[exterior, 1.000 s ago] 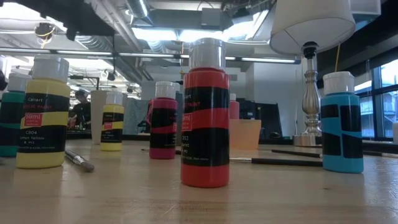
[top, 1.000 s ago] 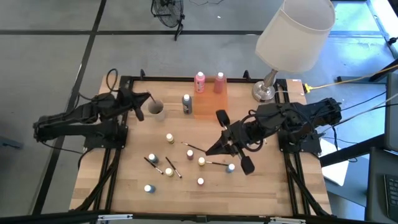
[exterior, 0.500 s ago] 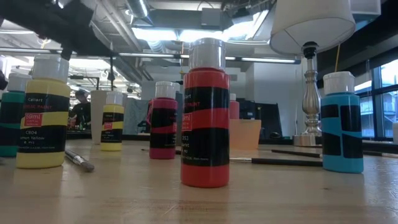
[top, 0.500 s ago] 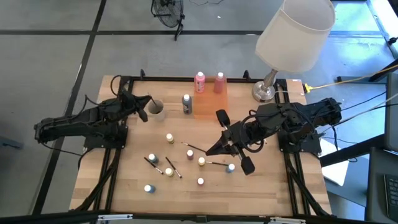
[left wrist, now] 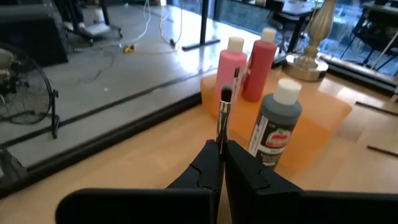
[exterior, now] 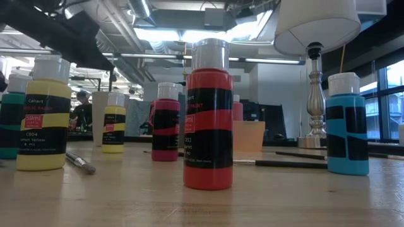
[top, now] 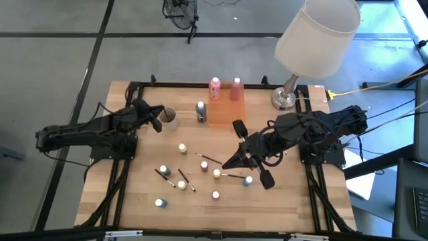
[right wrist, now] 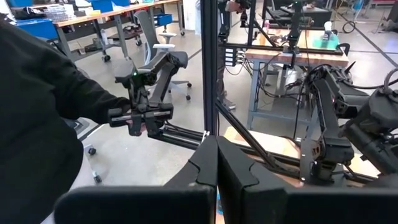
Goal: Pick & Place Paint Supplies
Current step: Put the silver paint brush into the white cup, then put the right small blue paint bottle into the orange bin
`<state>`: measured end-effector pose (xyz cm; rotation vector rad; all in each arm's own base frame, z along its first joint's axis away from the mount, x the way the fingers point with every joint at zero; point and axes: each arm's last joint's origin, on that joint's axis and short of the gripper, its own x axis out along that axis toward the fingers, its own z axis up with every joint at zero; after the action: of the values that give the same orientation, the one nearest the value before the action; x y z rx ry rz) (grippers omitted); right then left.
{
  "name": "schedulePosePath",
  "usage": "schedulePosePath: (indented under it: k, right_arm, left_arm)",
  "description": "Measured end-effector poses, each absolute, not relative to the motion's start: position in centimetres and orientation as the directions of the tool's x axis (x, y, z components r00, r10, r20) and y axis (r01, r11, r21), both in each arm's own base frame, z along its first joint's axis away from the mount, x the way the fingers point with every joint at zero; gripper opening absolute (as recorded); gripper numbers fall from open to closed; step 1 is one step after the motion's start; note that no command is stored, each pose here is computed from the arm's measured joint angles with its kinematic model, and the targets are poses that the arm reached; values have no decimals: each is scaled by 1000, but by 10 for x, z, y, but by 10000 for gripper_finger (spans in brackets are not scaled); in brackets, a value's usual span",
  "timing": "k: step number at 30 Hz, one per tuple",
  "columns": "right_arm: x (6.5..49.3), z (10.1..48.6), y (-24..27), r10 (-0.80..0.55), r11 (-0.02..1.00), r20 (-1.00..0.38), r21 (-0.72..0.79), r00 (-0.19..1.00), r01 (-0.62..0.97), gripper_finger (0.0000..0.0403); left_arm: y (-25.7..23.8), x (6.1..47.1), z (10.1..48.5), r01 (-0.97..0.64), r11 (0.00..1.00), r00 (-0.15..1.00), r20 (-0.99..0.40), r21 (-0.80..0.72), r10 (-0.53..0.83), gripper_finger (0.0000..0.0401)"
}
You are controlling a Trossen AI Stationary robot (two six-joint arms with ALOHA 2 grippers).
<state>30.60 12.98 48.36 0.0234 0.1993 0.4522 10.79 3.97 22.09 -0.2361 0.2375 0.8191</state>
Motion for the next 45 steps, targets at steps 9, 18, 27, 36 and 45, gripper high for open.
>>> schedulePosePath:
  k: [9,18,27,36,45]
  right_arm:
    - [305,484,133,445,895,-187,67,876,-441,1]
    - [302,484,138,460,888,-184,79,869,-454,1]
    - [301,485,142,470,882,-176,99,865,-460,1]
    - [300,486,144,478,878,-167,114,862,-465,1]
    - [300,486,145,481,873,-158,174,862,-455,7]
  left_arm:
    - [42,123,216,-735,668,662,-328,-112,674,2]
    - [42,129,211,-685,719,701,-379,-119,605,34]
    - [42,129,211,-701,701,690,-378,-133,618,77]
    - [40,126,215,-683,688,723,-357,-244,592,131]
    - [34,111,278,-545,764,838,-190,-346,512,166]
